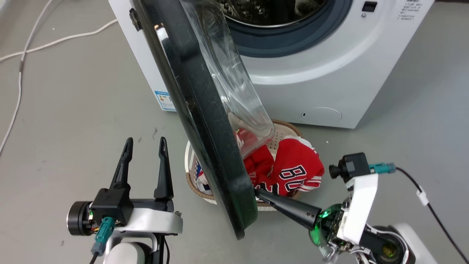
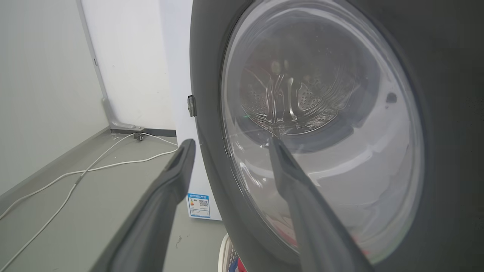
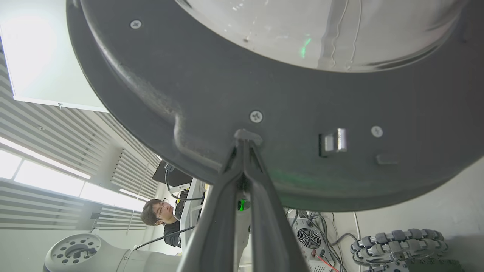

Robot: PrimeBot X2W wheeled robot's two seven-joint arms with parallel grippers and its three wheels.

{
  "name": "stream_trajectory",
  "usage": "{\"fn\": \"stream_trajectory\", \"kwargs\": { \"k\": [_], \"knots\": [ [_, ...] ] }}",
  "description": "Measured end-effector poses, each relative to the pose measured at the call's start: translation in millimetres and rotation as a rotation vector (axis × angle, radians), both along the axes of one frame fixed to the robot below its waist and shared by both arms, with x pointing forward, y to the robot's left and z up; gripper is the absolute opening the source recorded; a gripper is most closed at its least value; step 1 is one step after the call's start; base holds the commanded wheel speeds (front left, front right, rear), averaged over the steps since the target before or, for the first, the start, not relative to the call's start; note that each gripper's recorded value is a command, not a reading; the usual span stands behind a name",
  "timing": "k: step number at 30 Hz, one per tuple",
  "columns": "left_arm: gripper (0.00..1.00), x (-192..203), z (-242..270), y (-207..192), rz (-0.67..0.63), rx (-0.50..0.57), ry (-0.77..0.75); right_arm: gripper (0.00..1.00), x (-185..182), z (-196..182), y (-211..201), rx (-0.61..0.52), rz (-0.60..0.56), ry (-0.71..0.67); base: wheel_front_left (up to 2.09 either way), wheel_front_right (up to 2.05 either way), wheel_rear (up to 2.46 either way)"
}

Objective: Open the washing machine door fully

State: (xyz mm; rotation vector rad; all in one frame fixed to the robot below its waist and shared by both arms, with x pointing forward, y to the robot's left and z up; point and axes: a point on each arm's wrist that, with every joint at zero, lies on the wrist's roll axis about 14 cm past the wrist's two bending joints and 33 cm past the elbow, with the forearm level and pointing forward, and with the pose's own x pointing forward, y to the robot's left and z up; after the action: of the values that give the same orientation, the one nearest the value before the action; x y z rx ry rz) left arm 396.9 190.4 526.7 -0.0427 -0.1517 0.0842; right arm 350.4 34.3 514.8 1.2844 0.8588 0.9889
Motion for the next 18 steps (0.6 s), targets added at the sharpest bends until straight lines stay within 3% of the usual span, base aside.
{"fn": "stream_trajectory", "kwargs": {
  "k": [6,12,13,15,16,18],
  "knots": [
    [1.0,-10.0,3.1,1.2,0.005,-0.002,-0.006,0.0,-8.8,0.8,-0.2,0.021,-0.044,0.026,0.0,0.0,0.0],
    [1.0,-23.6,3.9,2.7,0.011,-0.002,-0.006,0.0,-1.5,7.4,-24.3,0.038,-0.204,0.018,0.0,0.0,0.0],
    [1.0,-23.6,3.9,2.7,0.011,-0.002,-0.006,0.15,-1.5,7.4,-24.3,0.038,-0.204,0.018,0.0,0.0,0.0],
    [1.0,-28.5,5.2,3.6,0.014,0.0,-0.009,0.75,2.6,10.5,-37.7,0.038,-0.284,0.005,0.0,0.0,0.0],
    [1.0,-30.8,5.8,4.0,0.015,0.0,-0.011,1.0,4.7,12.6,-44.4,0.042,-0.324,-0.001,0.0,0.0,0.0],
    [1.0,-33.8,7.2,5.2,0.018,0.001,-0.015,1.0,11.8,18.0,-60.7,0.038,-0.421,-0.029,0.0,0.0,0.0]
  ]
}}
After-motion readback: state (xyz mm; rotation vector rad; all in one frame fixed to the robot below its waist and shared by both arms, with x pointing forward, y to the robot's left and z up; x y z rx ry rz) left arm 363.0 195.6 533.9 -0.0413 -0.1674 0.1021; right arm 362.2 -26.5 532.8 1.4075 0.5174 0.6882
